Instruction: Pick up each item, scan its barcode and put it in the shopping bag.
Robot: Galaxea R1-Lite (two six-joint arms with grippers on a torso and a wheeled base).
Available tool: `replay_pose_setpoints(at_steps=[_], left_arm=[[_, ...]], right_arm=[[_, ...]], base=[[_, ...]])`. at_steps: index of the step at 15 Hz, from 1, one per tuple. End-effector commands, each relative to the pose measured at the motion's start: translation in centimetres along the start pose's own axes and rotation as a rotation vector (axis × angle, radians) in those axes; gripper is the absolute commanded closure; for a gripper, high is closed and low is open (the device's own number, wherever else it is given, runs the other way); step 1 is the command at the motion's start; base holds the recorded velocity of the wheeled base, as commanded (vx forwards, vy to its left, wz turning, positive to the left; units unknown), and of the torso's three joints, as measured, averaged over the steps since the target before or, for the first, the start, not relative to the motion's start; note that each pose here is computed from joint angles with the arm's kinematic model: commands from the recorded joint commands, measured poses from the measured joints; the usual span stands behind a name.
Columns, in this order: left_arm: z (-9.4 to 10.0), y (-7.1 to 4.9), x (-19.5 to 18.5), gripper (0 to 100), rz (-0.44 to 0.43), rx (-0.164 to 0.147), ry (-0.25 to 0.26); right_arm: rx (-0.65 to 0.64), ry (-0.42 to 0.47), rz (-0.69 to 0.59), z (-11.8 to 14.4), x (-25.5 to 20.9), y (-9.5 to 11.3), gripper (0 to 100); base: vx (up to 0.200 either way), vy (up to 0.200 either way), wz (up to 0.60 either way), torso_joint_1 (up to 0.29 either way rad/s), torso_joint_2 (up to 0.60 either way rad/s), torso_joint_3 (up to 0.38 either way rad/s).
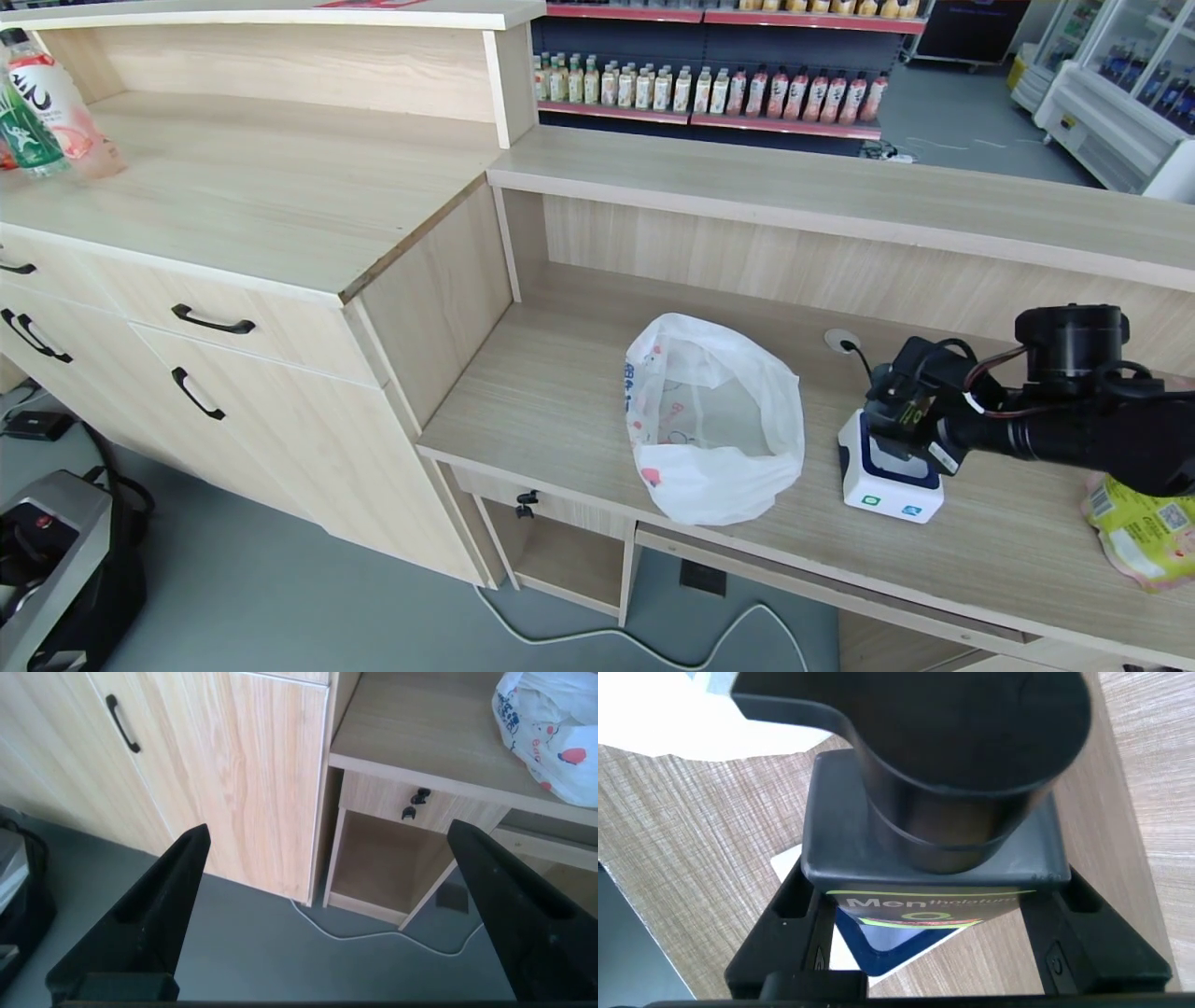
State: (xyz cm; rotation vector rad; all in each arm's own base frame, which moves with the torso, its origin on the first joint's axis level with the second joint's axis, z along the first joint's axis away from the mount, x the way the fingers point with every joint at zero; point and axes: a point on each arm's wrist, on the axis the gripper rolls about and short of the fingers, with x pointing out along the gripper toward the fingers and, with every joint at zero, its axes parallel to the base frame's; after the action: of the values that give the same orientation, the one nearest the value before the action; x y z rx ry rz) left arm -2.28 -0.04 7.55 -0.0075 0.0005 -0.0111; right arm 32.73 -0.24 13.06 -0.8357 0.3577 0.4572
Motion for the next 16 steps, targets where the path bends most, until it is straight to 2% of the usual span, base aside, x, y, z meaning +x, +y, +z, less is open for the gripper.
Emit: replay_pose_setpoints(at_steps=[1, 3, 4, 6, 7, 12, 16], left_arm=[[0.0, 0.0, 0.0, 0, 0.000, 0.000, 0.000], [0.0, 0.0, 0.0, 0, 0.000, 0.000, 0.000], [0.0, 0.0, 0.0, 0, 0.000, 0.000, 0.000], [0.0, 0.0, 0.0, 0, 0.000, 0.000, 0.000], [0.0, 0.0, 0.0, 0, 0.000, 0.000, 0.000], [0.0, 0.0, 0.0, 0, 0.000, 0.000, 0.000], [0.0, 0.0, 0.0, 0, 0.000, 0.000, 0.000]], right_arm=[[-0.004, -0.017, -0.080, 1.3, -4.7, -1.4, 100], [0.023, 0.020, -0.128, 0.8, -9.0, -1.8, 100], [0.043, 0.051, -0.196, 0.0, -11.9, -1.8, 100], [0.062, 0.078, -0.270, -0.7, -14.3, -2.1, 100], [0.073, 0.082, -0.287, -0.8, -14.8, -2.1, 100], [0.217, -0.008, -0.329, -0.1, -15.2, -1.1, 100], [0.361, -0.036, -0.252, -0.3, -12.1, -0.7, 100]], base=[[0.000, 0.000, 0.00, 0.000, 0.00, 0.000], [0.000, 0.000, 0.00, 0.000, 0.00, 0.000], [0.000, 0.000, 0.00, 0.000, 0.00, 0.000], [0.000, 0.000, 0.00, 0.000, 0.00, 0.000], [0.000, 0.000, 0.60, -0.002, 0.01, 0.002], [0.000, 0.000, 0.60, -0.001, 0.00, 0.004], [0.000, 0.000, 0.00, 0.000, 0.00, 0.000]])
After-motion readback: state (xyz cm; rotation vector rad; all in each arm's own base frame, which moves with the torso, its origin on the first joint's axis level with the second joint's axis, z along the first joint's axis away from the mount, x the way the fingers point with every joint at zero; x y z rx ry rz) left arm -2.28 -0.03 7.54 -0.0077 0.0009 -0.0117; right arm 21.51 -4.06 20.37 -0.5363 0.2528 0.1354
